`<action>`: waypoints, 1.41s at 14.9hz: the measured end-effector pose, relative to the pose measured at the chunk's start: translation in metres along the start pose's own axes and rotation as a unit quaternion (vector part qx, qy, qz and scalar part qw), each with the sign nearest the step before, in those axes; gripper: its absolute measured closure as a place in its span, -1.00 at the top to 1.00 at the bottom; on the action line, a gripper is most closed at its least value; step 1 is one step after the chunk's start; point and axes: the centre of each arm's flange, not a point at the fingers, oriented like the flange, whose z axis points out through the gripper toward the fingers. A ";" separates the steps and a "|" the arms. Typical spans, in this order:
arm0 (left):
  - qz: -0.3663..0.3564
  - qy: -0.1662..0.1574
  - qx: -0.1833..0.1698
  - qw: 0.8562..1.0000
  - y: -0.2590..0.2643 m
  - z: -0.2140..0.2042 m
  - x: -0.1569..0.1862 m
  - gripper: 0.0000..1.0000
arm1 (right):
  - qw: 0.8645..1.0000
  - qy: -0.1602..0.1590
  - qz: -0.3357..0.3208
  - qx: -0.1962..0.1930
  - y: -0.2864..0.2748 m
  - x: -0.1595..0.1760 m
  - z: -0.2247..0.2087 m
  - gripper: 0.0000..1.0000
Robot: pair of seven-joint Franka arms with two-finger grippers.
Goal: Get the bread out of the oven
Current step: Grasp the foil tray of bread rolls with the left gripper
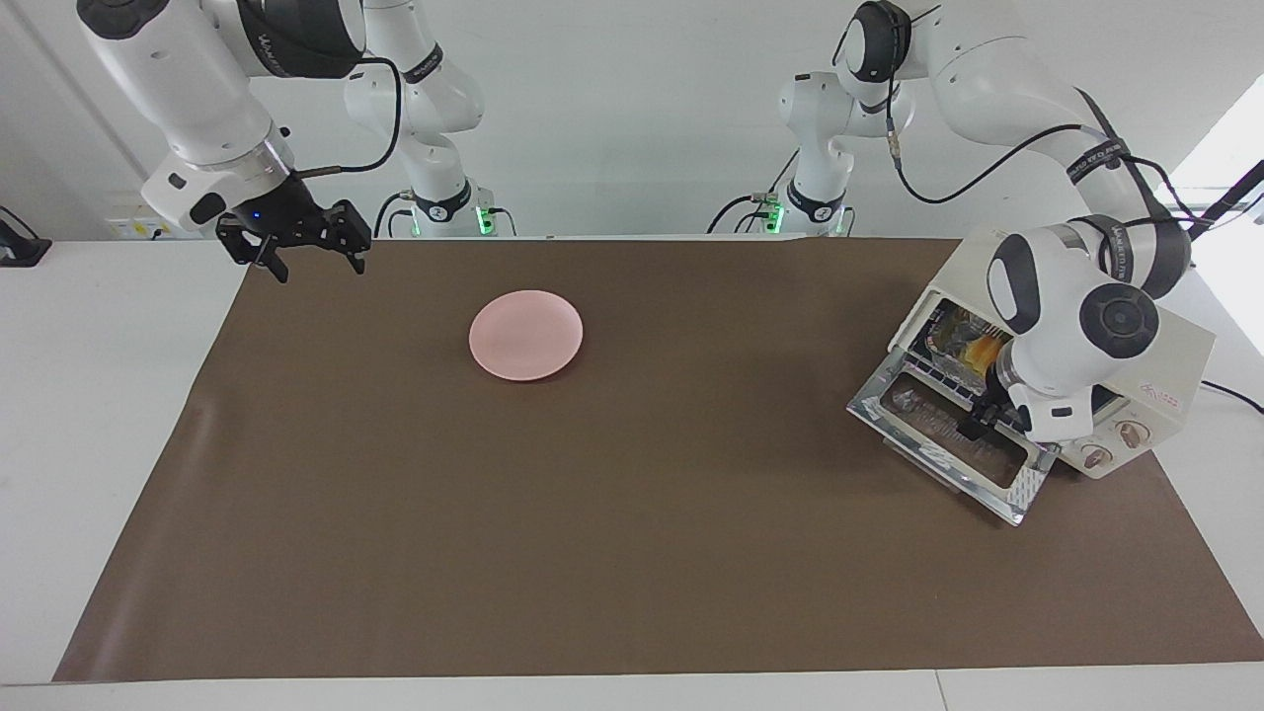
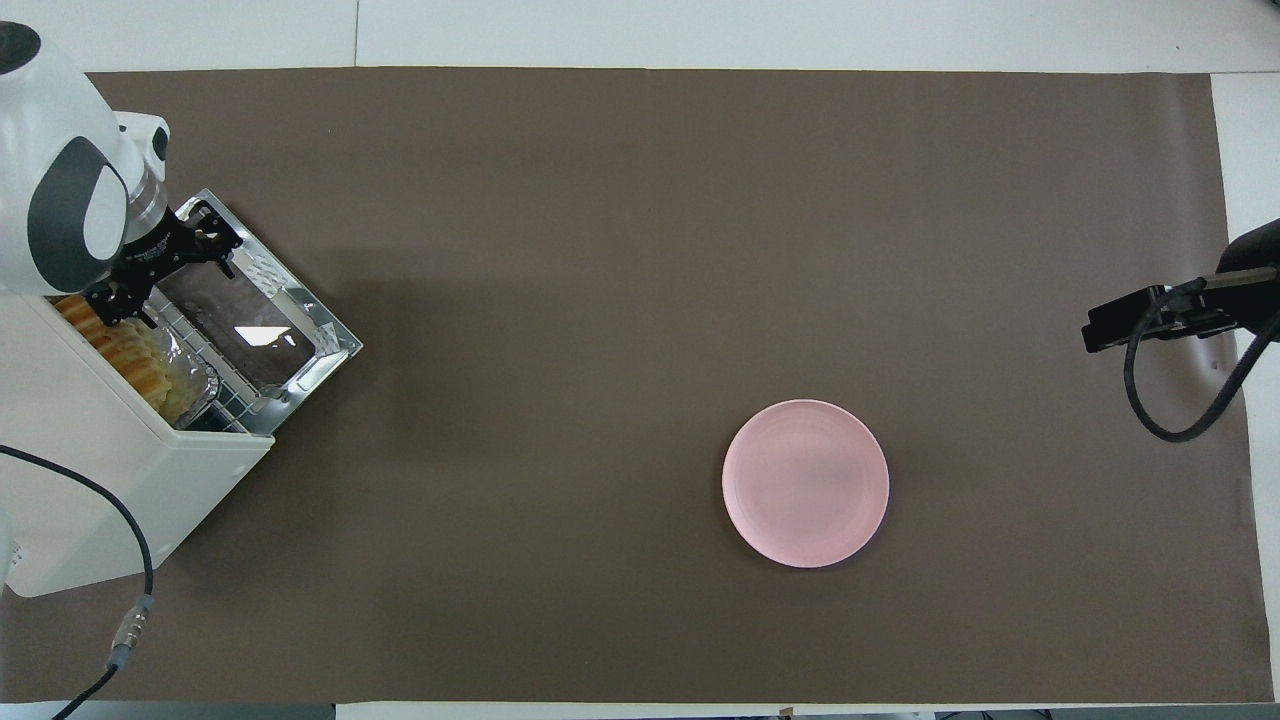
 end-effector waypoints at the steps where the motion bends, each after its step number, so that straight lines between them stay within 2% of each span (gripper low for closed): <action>1: 0.002 0.000 0.000 1.000 0.000 0.005 -0.004 1.00 | 1.000 0.000 0.000 0.000 0.000 0.000 0.000 1.00; 3: 0.005 -0.004 0.002 1.000 -0.003 0.012 -0.011 1.00 | 1.000 0.000 0.000 0.000 0.000 0.000 0.000 1.00; 4: 0.005 -0.005 0.003 1.000 -0.004 0.016 -0.013 0.86 | 1.000 0.000 0.000 0.000 0.000 0.000 0.000 1.00; 5: 0.005 -0.005 0.002 1.000 -0.006 0.019 -0.014 0.63 | 1.000 0.000 0.000 0.000 0.000 0.000 0.000 1.00; 6: 0.004 -0.005 0.002 1.000 -0.008 0.023 -0.014 0.31 | 1.000 0.000 0.000 0.000 0.000 0.000 0.000 1.00; 9: 0.003 -0.010 0.003 1.000 -0.017 0.034 -0.016 -0.35 | 1.000 0.000 0.000 0.000 0.000 0.000 0.000 1.00; 12: 0.021 0.000 -0.006 1.000 -0.017 0.026 -0.016 -0.96 | 1.000 0.000 0.000 0.000 0.000 0.000 0.000 1.00; 16: 0.061 0.053 -0.047 0.996 0.023 -0.033 -0.033 -0.97 | 1.000 0.000 0.000 0.000 0.000 0.000 0.000 1.00; 18: 0.098 0.073 -0.073 0.990 0.067 -0.064 -0.069 -0.97 | 1.000 0.000 0.000 0.000 0.000 0.000 0.000 1.00; 21: 0.187 0.092 -0.093 0.974 0.138 -0.085 -0.149 -0.97 | 1.000 0.000 0.000 0.000 0.000 0.000 0.000 1.00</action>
